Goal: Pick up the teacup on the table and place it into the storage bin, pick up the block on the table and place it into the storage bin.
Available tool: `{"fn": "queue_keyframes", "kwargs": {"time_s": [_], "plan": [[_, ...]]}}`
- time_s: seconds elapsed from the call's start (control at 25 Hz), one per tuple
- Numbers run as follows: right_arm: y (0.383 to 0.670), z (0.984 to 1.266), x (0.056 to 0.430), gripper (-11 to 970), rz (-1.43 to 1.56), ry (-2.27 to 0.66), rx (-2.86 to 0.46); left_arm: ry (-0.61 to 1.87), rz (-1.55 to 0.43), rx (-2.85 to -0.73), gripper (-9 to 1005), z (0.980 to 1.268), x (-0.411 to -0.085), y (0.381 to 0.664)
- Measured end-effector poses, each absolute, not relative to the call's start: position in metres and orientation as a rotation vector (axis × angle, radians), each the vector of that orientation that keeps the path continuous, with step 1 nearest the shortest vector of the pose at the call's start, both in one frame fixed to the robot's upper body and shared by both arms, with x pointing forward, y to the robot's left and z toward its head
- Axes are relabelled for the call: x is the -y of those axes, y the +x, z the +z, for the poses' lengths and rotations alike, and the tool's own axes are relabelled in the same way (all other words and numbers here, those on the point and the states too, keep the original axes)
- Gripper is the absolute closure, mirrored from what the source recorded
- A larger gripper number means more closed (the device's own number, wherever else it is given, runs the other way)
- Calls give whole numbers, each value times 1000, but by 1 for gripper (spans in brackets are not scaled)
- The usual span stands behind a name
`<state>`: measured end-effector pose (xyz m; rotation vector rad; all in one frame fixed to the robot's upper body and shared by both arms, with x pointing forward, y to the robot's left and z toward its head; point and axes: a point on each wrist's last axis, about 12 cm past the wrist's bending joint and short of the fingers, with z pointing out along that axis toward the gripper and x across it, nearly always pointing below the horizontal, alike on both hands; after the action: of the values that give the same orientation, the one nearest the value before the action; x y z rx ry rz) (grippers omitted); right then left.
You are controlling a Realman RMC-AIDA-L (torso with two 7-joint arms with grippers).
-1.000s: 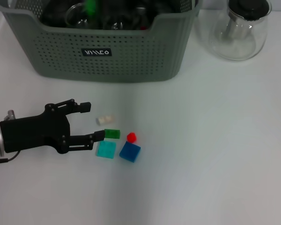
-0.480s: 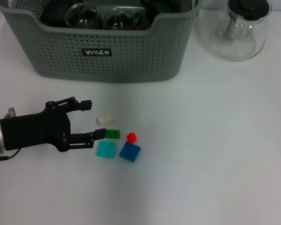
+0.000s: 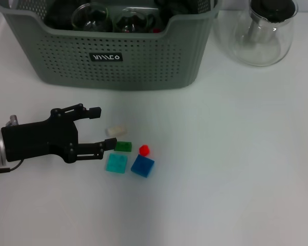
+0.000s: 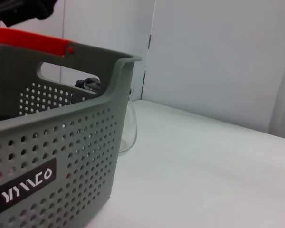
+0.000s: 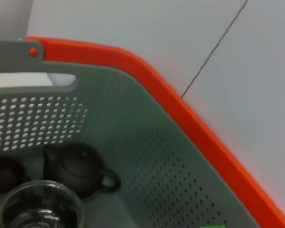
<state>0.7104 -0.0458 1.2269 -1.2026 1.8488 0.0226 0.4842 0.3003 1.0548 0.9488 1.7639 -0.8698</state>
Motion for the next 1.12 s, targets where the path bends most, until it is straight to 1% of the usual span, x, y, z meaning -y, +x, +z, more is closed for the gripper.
{"fn": "queue_keyframes", "kwargs": {"time_s": [0.28, 0.48, 0.56, 0.68, 0.84, 0.96, 1.12], "plan": [[707, 1222, 45, 698, 23, -1239, -1868, 948, -871, -1764, 123, 1055, -300, 485], [705, 1230, 45, 442, 56, -1232, -1860, 948, -875, -1763, 123, 1055, -300, 483], [702, 1240, 46, 345, 105, -1215, -1845, 946, -880, -1762, 123, 1055, -301, 482], [690, 1263, 53, 199, 215, -1189, -1790, 934, -889, -1753, 124, 1056, -302, 481], [661, 1298, 72, 195, 395, -1176, -1674, 915, -903, -1734, 124, 1060, -307, 478], [634, 1315, 92, 193, 542, -1208, -1585, 919, -907, -1727, 124, 1062, -309, 477], [605, 1316, 122, 193, 742, -1305, -1541, 934, -908, -1721, 124, 1065, -311, 476]]}}
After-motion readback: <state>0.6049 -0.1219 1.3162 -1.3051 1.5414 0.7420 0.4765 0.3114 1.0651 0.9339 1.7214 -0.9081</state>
